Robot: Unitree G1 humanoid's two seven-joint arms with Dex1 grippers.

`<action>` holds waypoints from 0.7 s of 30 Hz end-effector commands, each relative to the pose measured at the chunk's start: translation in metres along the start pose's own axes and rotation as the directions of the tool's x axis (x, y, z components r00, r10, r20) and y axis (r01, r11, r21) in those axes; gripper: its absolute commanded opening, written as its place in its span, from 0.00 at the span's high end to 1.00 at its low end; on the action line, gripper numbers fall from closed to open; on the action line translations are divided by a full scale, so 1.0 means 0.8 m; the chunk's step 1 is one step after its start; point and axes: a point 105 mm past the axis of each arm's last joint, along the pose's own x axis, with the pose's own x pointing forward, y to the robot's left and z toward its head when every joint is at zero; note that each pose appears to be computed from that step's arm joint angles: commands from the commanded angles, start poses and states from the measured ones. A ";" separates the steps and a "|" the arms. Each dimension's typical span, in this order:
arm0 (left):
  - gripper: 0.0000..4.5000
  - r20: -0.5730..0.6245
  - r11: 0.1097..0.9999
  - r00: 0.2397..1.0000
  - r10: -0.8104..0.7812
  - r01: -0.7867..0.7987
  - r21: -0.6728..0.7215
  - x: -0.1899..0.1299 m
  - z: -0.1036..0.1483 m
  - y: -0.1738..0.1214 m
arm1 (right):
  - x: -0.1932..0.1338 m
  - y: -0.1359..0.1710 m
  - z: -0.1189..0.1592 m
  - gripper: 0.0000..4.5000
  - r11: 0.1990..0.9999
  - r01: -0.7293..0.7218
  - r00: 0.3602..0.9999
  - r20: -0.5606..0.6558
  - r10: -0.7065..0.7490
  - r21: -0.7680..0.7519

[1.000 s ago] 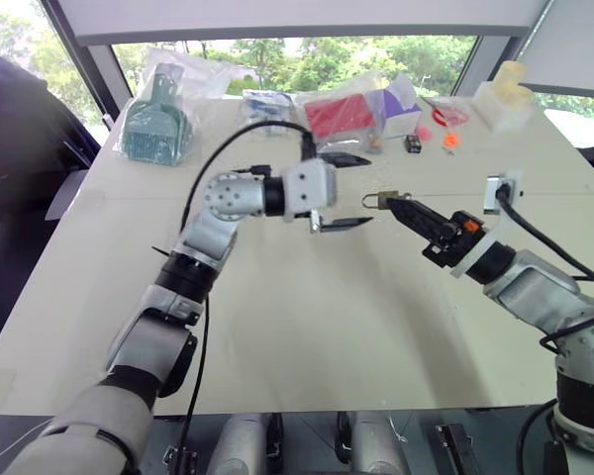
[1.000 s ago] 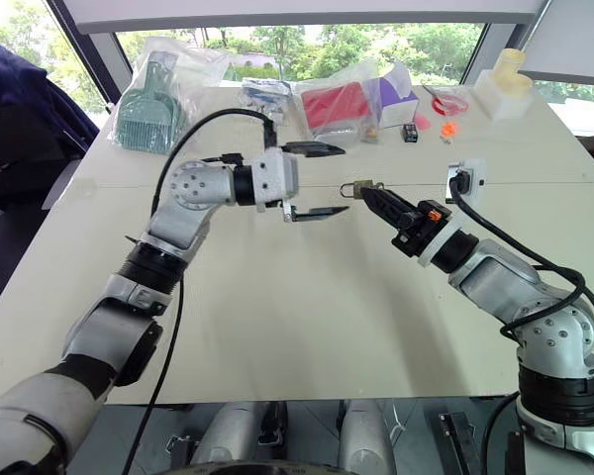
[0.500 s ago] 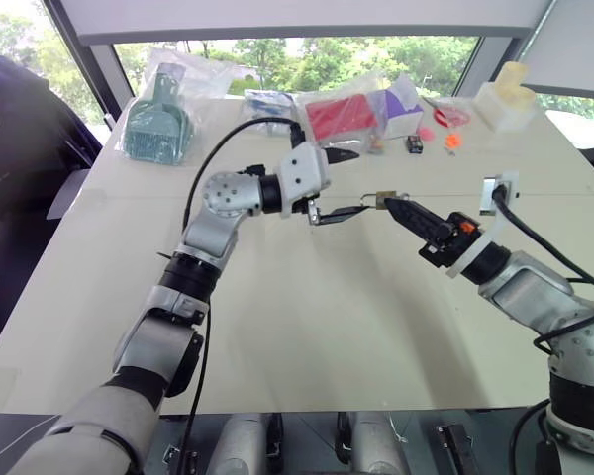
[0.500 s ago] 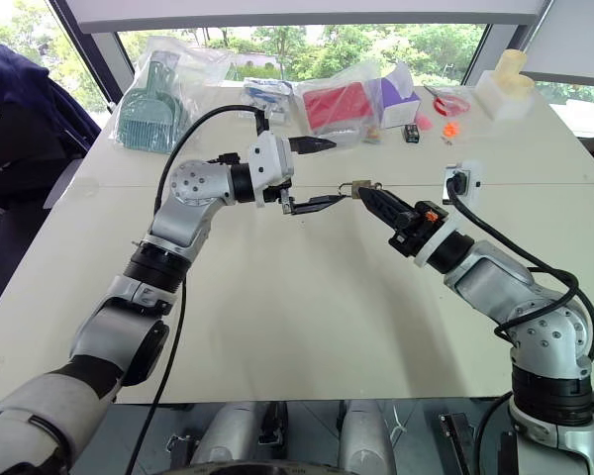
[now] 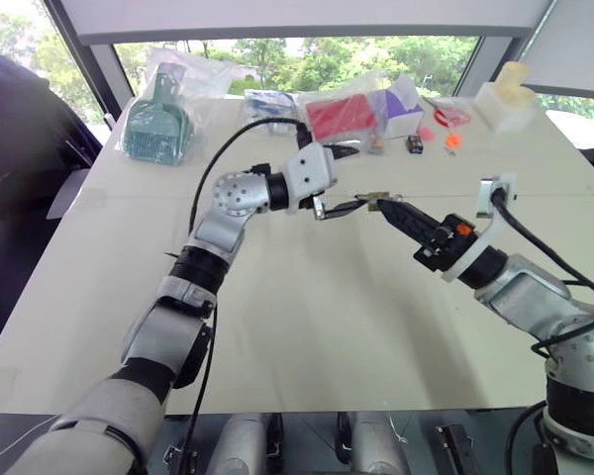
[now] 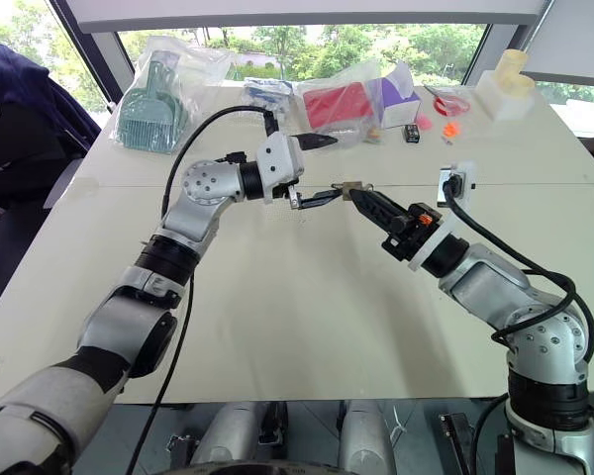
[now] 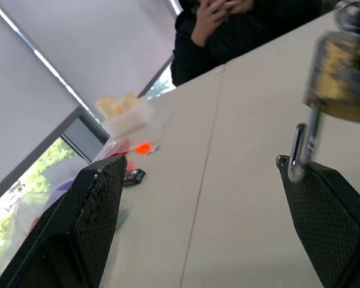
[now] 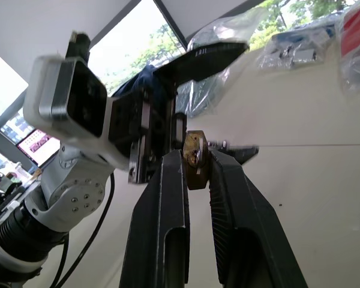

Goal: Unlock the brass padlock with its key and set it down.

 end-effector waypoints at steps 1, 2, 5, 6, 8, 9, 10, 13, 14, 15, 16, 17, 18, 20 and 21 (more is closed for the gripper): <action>0.08 0.046 0.998 0.998 0.052 -0.054 0.044 0.002 0.019 0.019 | 0.000 0.016 0.002 1.00 0.999 -0.044 0.999 0.009 0.044 -0.016; 0.08 0.046 0.997 0.997 0.059 -0.062 0.046 0.002 0.019 0.020 | 0.000 0.016 0.001 1.00 0.999 -0.045 0.999 0.007 0.045 -0.014; 0.08 0.045 0.996 0.996 0.075 -0.077 0.049 0.002 0.019 0.022 | -0.001 0.017 -0.002 1.00 0.999 -0.047 0.999 0.004 0.047 -0.009; 0.08 0.044 0.996 0.996 0.074 -0.076 0.049 0.002 0.018 0.022 | -0.001 0.016 -0.002 1.00 0.999 -0.047 0.999 0.004 0.047 -0.008; 0.08 0.036 0.997 0.997 0.065 -0.067 0.047 0.001 0.015 0.019 | -0.001 0.015 -0.003 1.00 0.999 -0.043 0.999 0.006 0.043 -0.006; 0.08 0.022 0.997 0.998 0.057 -0.057 0.041 -0.001 0.010 0.016 | -0.001 0.013 -0.002 1.00 0.999 -0.037 0.999 0.011 0.037 -0.005; 0.08 0.004 0.998 0.999 0.047 -0.047 0.035 -0.003 0.004 0.014 | -0.001 0.011 -0.001 1.00 1.000 -0.030 0.999 0.016 0.031 -0.004; 0.08 -0.094 1.000 0.995 0.013 -0.014 -0.013 -0.023 -0.027 0.003 | -0.006 -0.002 0.001 1.00 1.000 0.016 1.000 0.022 -0.016 0.002; 0.08 -0.121 0.999 0.993 0.008 -0.012 -0.032 -0.030 -0.035 0.001 | -0.007 -0.007 -0.001 1.00 0.999 0.033 0.999 0.016 -0.033 0.004; 0.08 -0.144 0.997 0.990 -0.005 -0.006 -0.078 -0.040 -0.043 -0.003 | -0.010 -0.016 -0.006 1.00 0.998 0.064 0.998 -0.007 -0.064 0.002; 0.08 -0.154 0.994 0.988 -0.014 -0.003 -0.109 -0.045 -0.047 -0.005 | -0.012 -0.021 -0.010 1.00 0.997 0.083 0.996 -0.024 -0.083 -0.001; 0.08 -0.160 0.980 0.986 -0.048 0.016 -0.197 -0.062 -0.050 -0.015 | -0.016 -0.034 -0.024 1.00 0.992 0.123 0.989 -0.082 -0.122 0.008; 0.08 -0.156 0.965 0.985 -0.077 0.034 -0.259 -0.073 -0.050 -0.023 | -0.019 -0.042 -0.034 1.00 0.989 0.149 0.982 -0.123 -0.146 0.013; 0.08 -0.126 0.914 0.982 -0.140 0.080 -0.397 -0.097 -0.039 -0.043 | -0.021 -0.062 -0.058 1.00 0.977 0.212 0.953 -0.226 -0.203 0.019; 0.08 -0.120 0.892 0.979 -0.166 0.097 -0.441 -0.106 -0.032 -0.052 | -0.020 -0.070 -0.065 1.00 0.972 0.232 0.943 -0.254 -0.217 0.031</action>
